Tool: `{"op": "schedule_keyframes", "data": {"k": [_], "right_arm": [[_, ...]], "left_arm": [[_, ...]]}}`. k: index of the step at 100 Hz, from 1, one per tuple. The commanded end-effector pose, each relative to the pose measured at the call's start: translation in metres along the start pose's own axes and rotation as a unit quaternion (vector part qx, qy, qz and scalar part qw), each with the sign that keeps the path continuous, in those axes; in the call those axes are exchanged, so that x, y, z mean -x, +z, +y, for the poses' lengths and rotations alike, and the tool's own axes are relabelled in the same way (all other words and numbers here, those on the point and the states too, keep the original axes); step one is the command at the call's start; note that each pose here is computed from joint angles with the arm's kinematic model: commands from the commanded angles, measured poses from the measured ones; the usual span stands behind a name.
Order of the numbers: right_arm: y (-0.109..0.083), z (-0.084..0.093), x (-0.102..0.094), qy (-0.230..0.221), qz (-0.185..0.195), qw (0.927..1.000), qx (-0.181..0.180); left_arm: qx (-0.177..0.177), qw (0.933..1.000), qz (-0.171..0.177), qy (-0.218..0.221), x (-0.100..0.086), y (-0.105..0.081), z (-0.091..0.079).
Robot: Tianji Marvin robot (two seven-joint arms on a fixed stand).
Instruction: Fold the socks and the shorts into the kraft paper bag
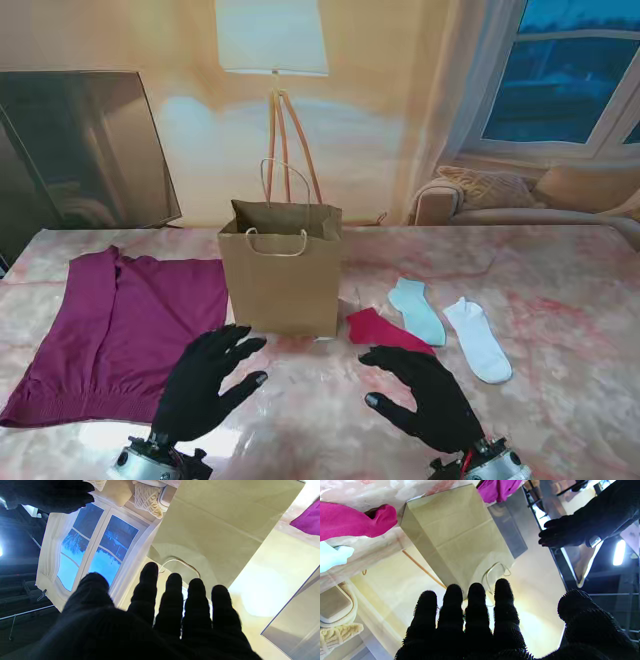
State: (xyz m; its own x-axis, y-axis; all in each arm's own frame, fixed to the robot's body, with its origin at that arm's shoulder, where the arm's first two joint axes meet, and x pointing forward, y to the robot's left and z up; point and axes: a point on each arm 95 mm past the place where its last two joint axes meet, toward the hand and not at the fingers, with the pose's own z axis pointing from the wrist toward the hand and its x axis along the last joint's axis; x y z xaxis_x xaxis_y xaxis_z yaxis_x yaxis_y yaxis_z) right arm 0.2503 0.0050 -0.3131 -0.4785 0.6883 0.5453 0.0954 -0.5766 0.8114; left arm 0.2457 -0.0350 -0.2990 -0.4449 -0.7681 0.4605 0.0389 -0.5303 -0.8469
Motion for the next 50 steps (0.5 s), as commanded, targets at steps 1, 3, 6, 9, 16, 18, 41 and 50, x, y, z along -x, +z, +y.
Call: {"op": "schedule_keyframes", "data": {"k": [1,3,6,9,16,18,41,50], "right_arm": [[-0.0033,-0.0037,0.0003,0.003,-0.004,1.0000,-0.003],[-0.0036,-0.0040,0.0007,0.004,-0.005,1.0000,-0.003],[-0.0039,-0.0043,0.0012,0.004,-0.006,1.0000,-0.003],[-0.0042,-0.0044,0.0017,0.004,-0.007,1.0000,-0.002],[-0.0048,-0.0046,0.0026,0.005,-0.009,0.9999,-0.003],[-0.0049,-0.0046,0.0026,0.005,-0.009,0.9999,-0.003],[-0.0021,-0.0064,0.0021,0.012,-0.010,0.9999,-0.004],[-0.0004,-0.0073,0.0020,0.013,-0.008,0.9999,-0.005]], "left_arm": [[0.001,1.0000,0.000,-0.006,-0.0006,0.0013,0.0011],[0.002,1.0000,-0.001,-0.007,-0.0005,0.0014,0.0014],[0.003,1.0000,-0.002,-0.008,-0.0004,0.0014,0.0016],[0.004,1.0000,-0.002,-0.008,-0.0002,0.0014,0.0018],[0.004,1.0000,-0.003,-0.007,0.0001,0.0008,0.0018],[0.004,1.0000,-0.003,-0.007,0.0003,0.0006,0.0017],[0.002,1.0000,-0.004,-0.004,0.0020,0.0021,-0.0008],[0.001,1.0000,-0.002,0.003,0.0018,0.0040,-0.0036]]}}
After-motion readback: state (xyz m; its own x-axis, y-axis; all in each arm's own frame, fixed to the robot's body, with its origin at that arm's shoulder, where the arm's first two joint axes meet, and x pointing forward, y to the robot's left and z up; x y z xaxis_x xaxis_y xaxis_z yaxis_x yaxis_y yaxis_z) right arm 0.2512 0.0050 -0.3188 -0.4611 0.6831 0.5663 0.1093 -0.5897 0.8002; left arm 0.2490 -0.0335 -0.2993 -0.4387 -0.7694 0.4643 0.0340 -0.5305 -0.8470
